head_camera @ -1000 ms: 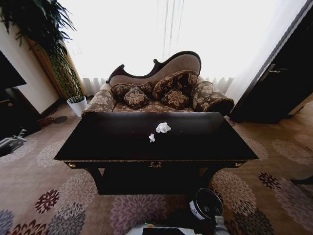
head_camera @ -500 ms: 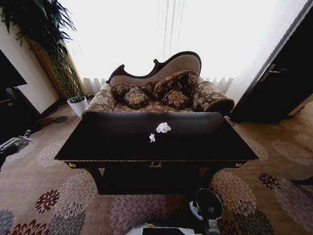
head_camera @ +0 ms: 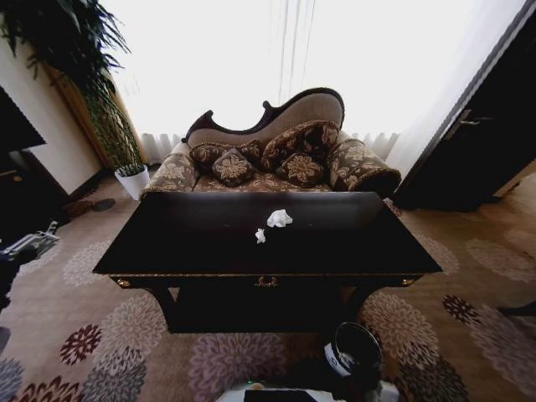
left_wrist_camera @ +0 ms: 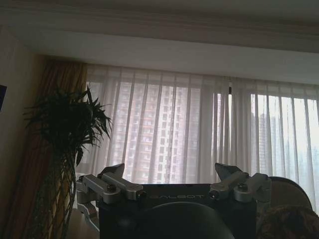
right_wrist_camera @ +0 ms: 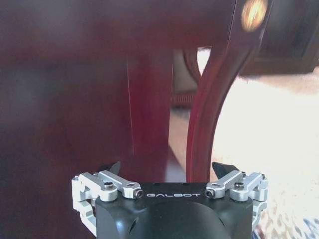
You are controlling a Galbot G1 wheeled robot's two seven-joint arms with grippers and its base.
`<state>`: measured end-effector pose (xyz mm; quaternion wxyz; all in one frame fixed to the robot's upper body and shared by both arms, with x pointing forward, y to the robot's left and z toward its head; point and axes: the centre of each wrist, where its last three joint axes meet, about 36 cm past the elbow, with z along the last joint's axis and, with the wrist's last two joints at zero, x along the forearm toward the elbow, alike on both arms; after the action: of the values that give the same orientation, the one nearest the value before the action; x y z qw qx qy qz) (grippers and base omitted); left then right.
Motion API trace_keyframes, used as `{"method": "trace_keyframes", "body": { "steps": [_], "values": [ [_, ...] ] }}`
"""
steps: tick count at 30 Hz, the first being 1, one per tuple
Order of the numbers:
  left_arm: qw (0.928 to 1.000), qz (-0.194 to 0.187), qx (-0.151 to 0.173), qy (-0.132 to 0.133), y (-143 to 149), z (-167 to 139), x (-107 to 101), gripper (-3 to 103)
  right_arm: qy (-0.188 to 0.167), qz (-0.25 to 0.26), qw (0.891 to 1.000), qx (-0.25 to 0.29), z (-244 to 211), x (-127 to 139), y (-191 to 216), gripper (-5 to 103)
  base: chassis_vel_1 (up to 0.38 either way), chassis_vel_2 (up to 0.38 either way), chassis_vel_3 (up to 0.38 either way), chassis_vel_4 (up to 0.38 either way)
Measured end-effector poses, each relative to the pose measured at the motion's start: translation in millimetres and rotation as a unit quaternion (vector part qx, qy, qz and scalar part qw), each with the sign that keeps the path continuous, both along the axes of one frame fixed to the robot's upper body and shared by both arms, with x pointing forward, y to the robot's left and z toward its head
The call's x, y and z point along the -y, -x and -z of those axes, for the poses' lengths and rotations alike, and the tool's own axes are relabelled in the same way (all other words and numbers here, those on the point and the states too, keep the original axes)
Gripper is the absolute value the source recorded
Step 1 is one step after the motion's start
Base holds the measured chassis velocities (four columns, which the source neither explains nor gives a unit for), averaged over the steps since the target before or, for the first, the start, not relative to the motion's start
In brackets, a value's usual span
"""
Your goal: Move to the front of the table and place the trash on the table into the trash bin.
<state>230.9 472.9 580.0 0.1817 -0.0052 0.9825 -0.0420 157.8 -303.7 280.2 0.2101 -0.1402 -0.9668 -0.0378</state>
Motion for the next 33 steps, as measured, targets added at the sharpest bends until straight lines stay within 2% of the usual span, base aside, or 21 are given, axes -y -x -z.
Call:
{"method": "trace_keyframes", "body": {
  "steps": [4, 7, 23, 30, 33],
  "values": [
    [1.0, 0.001, 0.001, 0.0, 0, 0, 1, 100, -0.007, 0.006, 0.999, 0.038, -30, -7, -4, 100, 0.0, 0.0, 0.0, 0.0],
    [1.0, 0.001, 0.003, -0.001, 1, -3, 0, 100, -0.01, 0.01, 0.996, 0.085, -66, -10, -12, 100, 0.0, 0.0, 0.0, 0.0],
    [1.0, 0.0, 0.0, 0.001, -2, 0, -4, 100, -0.001, 0.027, 0.981, 0.192, -167, 0, -27, 100, 0.0, 0.0, 0.0, 0.0],
    [0.9999, -0.009, -0.005, -0.007, 7, -3, -7, 100, -0.007, 0.012, 0.975, 0.222, -196, -1, -39, 100, 0.0, 0.0, 0.0, 0.0],
    [0.9998, -0.014, -0.008, -0.011, 14, -5, -7, 100, 0.003, -0.012, 0.97, 0.243, -213, 6, -55, 100, 0.0, 0.0, 0.0, 0.0]
  ]
}}
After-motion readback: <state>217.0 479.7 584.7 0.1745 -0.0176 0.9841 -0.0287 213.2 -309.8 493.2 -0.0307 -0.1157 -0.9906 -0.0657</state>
